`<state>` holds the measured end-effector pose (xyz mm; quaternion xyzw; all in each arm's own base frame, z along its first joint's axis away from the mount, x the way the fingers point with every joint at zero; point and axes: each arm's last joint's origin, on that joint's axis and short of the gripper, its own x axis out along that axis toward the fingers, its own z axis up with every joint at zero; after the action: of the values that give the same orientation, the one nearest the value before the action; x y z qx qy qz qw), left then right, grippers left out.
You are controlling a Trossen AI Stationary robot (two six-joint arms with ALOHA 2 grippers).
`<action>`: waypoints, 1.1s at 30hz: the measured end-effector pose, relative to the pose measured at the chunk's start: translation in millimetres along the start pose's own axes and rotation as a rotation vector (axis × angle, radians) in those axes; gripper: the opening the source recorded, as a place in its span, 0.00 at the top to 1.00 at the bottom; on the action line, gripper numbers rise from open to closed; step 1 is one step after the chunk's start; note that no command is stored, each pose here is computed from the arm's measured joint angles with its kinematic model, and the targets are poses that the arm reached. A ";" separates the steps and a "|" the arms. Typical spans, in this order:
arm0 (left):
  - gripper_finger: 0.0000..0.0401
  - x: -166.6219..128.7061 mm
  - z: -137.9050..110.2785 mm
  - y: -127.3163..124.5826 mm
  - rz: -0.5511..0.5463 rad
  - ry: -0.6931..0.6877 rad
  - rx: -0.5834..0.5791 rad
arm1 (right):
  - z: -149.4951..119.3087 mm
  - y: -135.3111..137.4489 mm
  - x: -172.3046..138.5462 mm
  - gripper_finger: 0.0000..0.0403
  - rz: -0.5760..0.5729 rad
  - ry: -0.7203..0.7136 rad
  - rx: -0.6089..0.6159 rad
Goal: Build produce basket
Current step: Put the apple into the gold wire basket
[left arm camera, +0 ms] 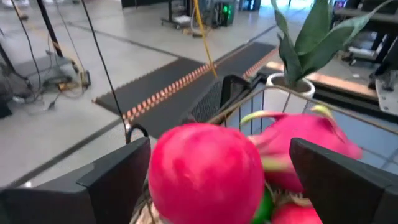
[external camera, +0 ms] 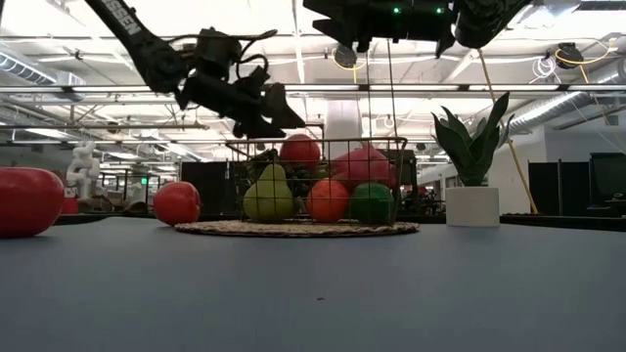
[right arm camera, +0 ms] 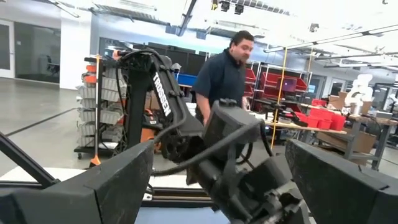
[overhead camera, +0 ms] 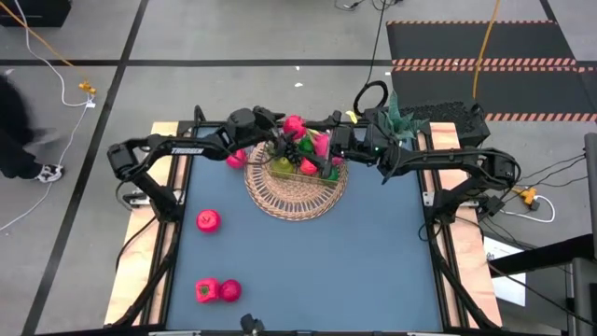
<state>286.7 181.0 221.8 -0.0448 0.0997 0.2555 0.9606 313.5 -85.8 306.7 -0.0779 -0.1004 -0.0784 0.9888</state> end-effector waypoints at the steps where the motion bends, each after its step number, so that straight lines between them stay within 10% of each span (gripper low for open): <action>1: 0.06 -3.4 3.6 -0.7 0.001 0.005 0.001 | 0.4 0.0 -0.3 0.11 0.000 0.001 0.003; 15: 0.15 -94.8 48.2 -35.3 -0.035 0.148 0.029 | 1.9 11.8 -0.3 0.11 0.039 0.021 0.027; 33: 0.35 -182.7 -7.6 -129.4 -0.089 0.287 0.114 | 43.9 96.8 -6.0 0.11 0.176 -0.024 -0.035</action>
<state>194.9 -20.1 258.1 -0.0305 0.2483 0.1974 0.9479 316.0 17.0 334.5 -0.1048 -0.1034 0.0080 0.9891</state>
